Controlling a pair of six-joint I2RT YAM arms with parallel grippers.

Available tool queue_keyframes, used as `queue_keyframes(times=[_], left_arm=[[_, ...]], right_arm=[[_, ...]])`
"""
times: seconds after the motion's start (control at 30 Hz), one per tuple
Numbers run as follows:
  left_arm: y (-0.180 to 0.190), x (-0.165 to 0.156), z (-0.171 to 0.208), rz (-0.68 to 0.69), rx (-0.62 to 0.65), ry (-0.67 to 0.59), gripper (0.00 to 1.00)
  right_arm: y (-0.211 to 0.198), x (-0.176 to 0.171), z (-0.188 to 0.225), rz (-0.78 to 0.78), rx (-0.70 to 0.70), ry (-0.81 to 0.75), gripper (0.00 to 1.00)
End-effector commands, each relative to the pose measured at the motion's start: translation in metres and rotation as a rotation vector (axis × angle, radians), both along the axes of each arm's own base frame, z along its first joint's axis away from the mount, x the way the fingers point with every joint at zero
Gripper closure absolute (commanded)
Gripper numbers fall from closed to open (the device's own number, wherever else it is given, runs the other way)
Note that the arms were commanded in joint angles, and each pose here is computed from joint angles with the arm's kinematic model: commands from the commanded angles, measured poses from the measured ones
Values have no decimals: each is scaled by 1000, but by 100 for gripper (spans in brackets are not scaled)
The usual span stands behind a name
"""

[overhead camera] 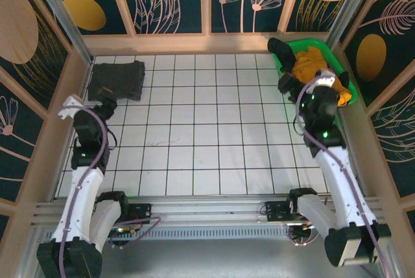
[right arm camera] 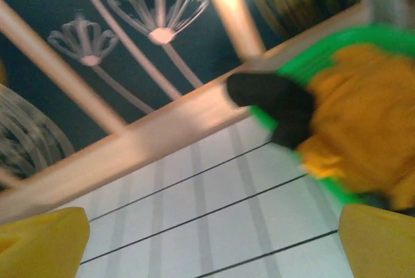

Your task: Fold and stack the t-shirts

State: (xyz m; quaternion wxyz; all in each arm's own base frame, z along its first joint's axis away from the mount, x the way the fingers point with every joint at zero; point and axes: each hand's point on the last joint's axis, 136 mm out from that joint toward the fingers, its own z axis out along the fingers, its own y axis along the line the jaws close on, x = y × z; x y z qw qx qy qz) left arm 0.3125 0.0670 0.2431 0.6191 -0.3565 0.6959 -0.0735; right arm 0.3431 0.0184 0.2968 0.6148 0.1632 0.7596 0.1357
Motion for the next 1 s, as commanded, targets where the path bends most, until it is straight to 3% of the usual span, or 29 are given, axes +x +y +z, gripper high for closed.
queue_keyframes(times=[0.0, 0.17, 0.37, 0.57, 0.63, 0.73, 0.87, 0.93, 0.97], left_arm=[[11, -8, -37, 1, 323, 105, 1], [1, 6, -82, -80, 324, 145, 1], [7, 32, -111, -62, 357, 166, 1], [1, 68, -102, -100, 403, 86, 1], [-3, 70, -103, -129, 410, 88, 1], [-14, 54, -92, -175, 446, -16, 1], [-27, 49, -96, -226, 480, -94, 1], [-30, 60, -110, -261, 477, 14, 1], [-30, 58, -104, -242, 490, -32, 1]], right_arm=[[-40, -6, -60, -164, -319, 12, 1], [-52, -9, -130, -208, -317, 99, 1], [-45, 6, -169, -147, -319, 94, 1], [-38, 38, -159, -76, -333, -17, 1], [-40, 41, -166, -69, -321, -17, 1], [-40, 28, -170, -61, -312, -90, 1], [-43, 30, -174, -60, -294, -57, 1], [-43, 30, -174, -60, -295, -59, 1], [-43, 30, -173, -61, -300, -66, 1]])
